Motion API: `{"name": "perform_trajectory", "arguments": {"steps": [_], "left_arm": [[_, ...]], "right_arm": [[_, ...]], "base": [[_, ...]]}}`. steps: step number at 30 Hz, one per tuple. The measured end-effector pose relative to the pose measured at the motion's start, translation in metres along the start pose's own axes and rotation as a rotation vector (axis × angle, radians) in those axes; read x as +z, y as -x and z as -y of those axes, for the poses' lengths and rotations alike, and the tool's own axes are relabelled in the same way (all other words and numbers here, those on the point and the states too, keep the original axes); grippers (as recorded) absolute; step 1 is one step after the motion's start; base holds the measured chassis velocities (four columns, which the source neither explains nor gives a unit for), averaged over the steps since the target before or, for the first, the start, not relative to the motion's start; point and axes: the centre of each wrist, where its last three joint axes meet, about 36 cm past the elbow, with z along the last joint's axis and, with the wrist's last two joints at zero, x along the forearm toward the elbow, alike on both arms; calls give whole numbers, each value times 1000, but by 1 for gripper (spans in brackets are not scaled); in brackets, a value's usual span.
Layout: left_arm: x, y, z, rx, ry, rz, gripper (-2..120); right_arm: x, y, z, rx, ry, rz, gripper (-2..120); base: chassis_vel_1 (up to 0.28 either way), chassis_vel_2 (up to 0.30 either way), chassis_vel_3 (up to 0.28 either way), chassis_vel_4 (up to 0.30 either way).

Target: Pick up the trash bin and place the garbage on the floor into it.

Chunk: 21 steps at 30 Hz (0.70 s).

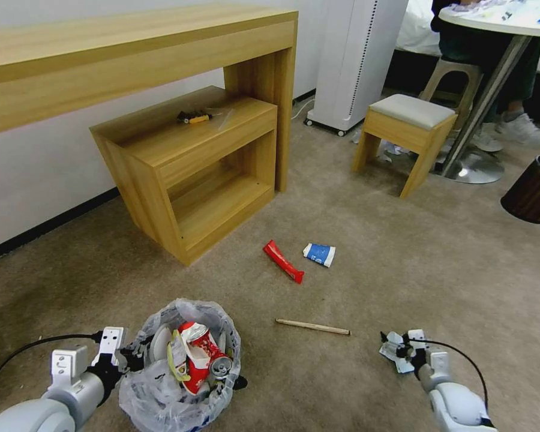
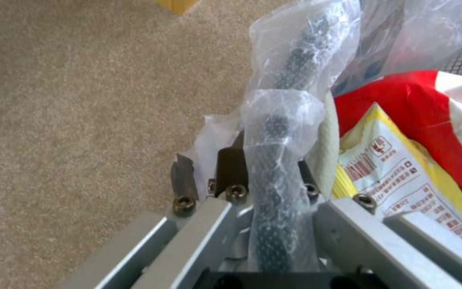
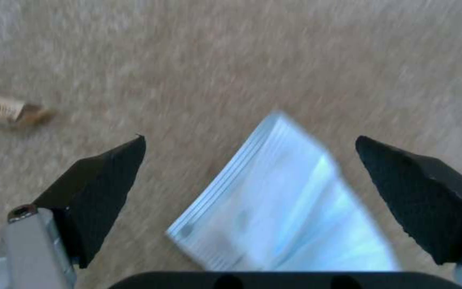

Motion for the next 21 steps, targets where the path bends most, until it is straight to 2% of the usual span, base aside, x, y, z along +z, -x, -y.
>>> {"name": "perform_trajectory", "arguments": {"steps": [4, 6, 7, 10, 11, 14, 15, 19, 20, 21], "left_arm": [[-2, 3, 2, 2, -1, 7, 0], [-3, 4, 1, 1, -1, 9, 0], [-3, 4, 1, 1, -1, 9, 0], [-3, 5, 0, 0, -2, 8, 0], [-3, 5, 0, 0, -2, 8, 0], [-3, 5, 0, 0, -2, 8, 0], [-3, 5, 0, 0, -2, 8, 0], [-3, 5, 0, 6, 0, 8, 0], [-3, 5, 0, 6, 0, 8, 0], [-4, 5, 0, 6, 1, 9, 0]], "right_arm": [[5, 1, -10, 34, 19, -37, 92], [10, 0, -13, 55, 24, -56, 82], [10, 0, -13, 55, 24, -56, 82], [18, -5, -15, 69, 10, -65, 68], [18, -5, -15, 69, 10, -65, 68], [22, -10, -14, 72, 6, -67, 53], [22, -10, -14, 72, 6, -67, 53], [24, -10, -13, 89, -9, -56, 34], [24, -10, -13, 89, -9, -56, 34], [24, -10, -13, 94, -14, -51, 30]], "base": [[0, 0, 0, 0], [0, 0, 0, 0], [0, 0, 0, 0], [0, 0, 0, 0], [0, 0, 0, 0], [0, 0, 0, 0], [0, 0, 0, 0], [0, 0, 0, 0], [0, 0, 0, 0], [0, 0, 0, 0]]}}
